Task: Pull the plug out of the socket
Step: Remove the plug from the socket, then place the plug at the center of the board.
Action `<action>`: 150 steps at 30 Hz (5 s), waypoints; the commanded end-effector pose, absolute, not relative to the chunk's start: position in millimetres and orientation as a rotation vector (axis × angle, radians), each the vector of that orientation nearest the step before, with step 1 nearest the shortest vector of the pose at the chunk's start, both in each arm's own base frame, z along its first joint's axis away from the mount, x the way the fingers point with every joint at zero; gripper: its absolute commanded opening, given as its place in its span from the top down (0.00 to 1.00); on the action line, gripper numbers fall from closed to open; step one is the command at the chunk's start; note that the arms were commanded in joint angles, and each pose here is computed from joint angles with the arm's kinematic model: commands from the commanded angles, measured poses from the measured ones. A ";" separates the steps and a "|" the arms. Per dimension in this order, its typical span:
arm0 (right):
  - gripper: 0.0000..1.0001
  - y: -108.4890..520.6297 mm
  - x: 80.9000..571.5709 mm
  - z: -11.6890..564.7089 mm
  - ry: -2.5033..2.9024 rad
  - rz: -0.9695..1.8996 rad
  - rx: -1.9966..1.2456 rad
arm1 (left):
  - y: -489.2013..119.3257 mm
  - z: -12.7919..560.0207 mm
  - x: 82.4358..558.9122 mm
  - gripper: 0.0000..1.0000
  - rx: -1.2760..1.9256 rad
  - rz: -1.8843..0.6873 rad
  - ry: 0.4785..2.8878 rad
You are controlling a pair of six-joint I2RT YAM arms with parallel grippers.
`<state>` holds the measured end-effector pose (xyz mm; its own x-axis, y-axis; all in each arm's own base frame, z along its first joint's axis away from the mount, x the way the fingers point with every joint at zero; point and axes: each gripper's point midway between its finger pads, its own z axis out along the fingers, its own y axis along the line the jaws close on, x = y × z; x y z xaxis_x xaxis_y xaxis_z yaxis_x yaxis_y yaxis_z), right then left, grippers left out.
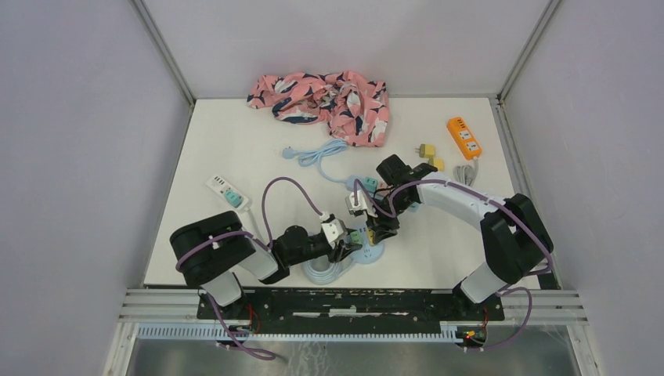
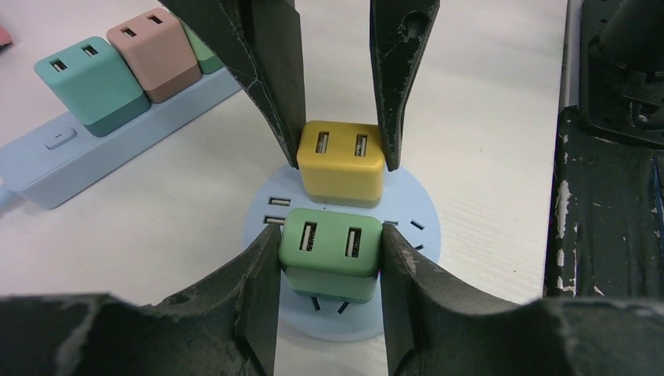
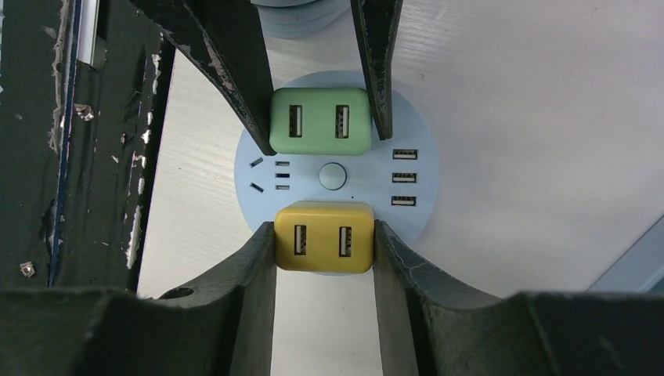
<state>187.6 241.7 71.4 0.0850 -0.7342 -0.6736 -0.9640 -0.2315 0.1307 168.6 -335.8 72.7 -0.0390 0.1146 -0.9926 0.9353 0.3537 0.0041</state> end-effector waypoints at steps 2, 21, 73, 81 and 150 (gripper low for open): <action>1.00 258.7 197.9 90.2 1.569 1.004 -1.977 | -333.7 62.6 163.5 0.97 1.003 -0.912 1.505; 1.00 247.1 204.5 86.5 1.587 0.919 -1.978 | -331.5 48.1 163.4 0.97 0.995 -0.911 1.550; 1.00 270.8 182.5 116.2 1.524 1.082 -1.926 | -329.8 36.5 170.7 0.97 0.919 -0.975 1.646; 1.00 267.8 206.4 122.7 1.711 1.235 -1.681 | -329.9 34.8 170.7 0.97 0.922 -0.975 1.651; 0.84 142.9 326.7 193.9 1.977 0.978 -0.823 | -330.3 106.1 192.3 0.19 0.724 -0.996 1.687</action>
